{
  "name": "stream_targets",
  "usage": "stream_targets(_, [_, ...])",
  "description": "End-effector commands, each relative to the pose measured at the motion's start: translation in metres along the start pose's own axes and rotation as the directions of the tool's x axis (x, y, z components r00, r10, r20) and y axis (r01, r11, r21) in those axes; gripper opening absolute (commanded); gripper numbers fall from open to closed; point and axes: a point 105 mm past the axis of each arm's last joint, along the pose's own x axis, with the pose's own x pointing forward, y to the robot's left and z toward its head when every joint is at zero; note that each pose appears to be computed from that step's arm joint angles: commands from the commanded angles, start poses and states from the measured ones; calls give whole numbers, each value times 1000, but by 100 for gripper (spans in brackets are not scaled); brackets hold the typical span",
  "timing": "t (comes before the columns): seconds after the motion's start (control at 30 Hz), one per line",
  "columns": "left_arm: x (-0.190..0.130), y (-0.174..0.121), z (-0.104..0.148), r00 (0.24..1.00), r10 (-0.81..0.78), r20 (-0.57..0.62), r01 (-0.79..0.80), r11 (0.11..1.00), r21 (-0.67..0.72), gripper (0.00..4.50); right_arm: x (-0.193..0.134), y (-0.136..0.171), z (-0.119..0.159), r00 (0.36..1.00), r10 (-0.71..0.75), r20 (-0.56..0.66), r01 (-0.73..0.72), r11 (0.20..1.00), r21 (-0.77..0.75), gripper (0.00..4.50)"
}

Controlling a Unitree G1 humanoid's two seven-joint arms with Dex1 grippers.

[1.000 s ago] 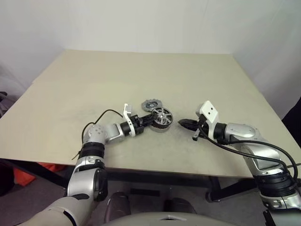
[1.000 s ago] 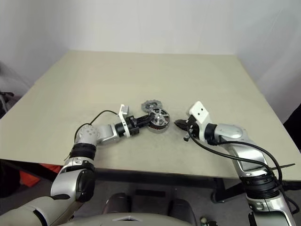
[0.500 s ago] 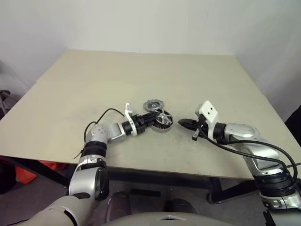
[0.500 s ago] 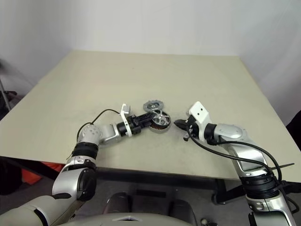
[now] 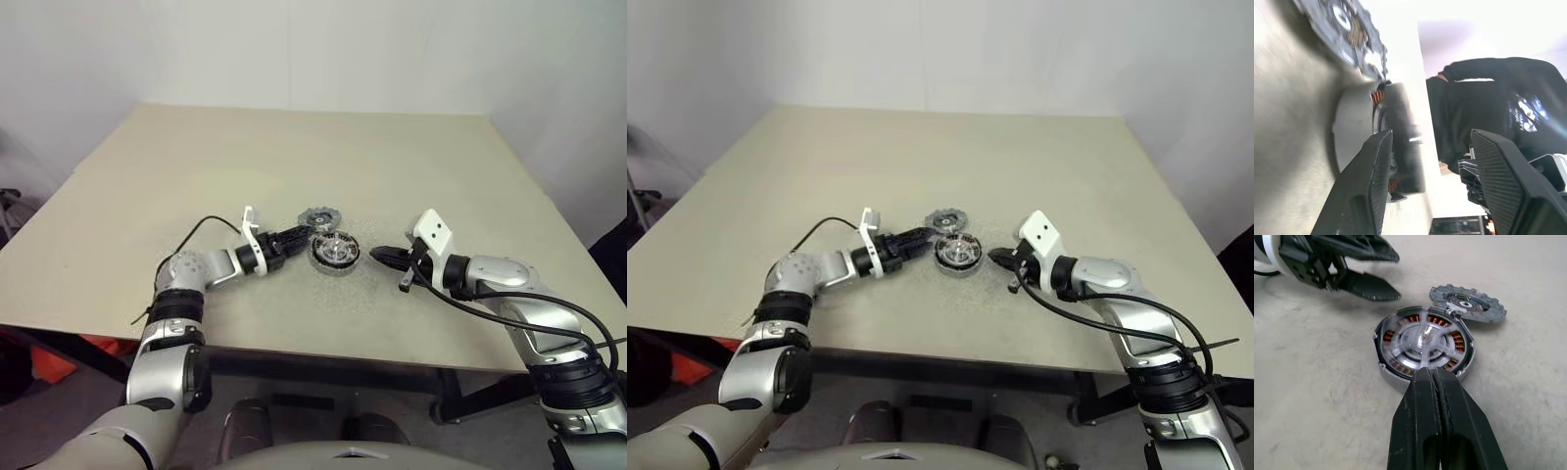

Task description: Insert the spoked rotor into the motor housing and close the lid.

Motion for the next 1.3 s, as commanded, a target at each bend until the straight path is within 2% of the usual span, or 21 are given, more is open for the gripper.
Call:
stream_targets(0.03, [-3,-15,7,999,-45,8,45,997,66,272,1,0,14,999,9,34,-7,998,-55,0])
stream_targets(0.13, [-5,-15,6,999,-32,3,31,993,110,272,3,0,17,999,13,42,-10,998,-61,0])
stream_targets(0.3, [-8,-6,7,996,90,23,-91,898,429,272,21,-2,26,997,2,74,1,999,-50,0])
stream_targets(0.37, [-10,-3,6,992,121,29,-119,854,506,272,29,-3,26,997,-2,73,6,999,-48,0])
stream_targets(0.67, [-20,-5,8,993,102,52,-114,846,521,272,38,-1,27,997,14,78,-10,999,-51,0])
stream_targets(1.3, [-18,-2,9,992,113,50,-122,845,521,272,39,-4,26,997,12,71,-8,999,-54,0])
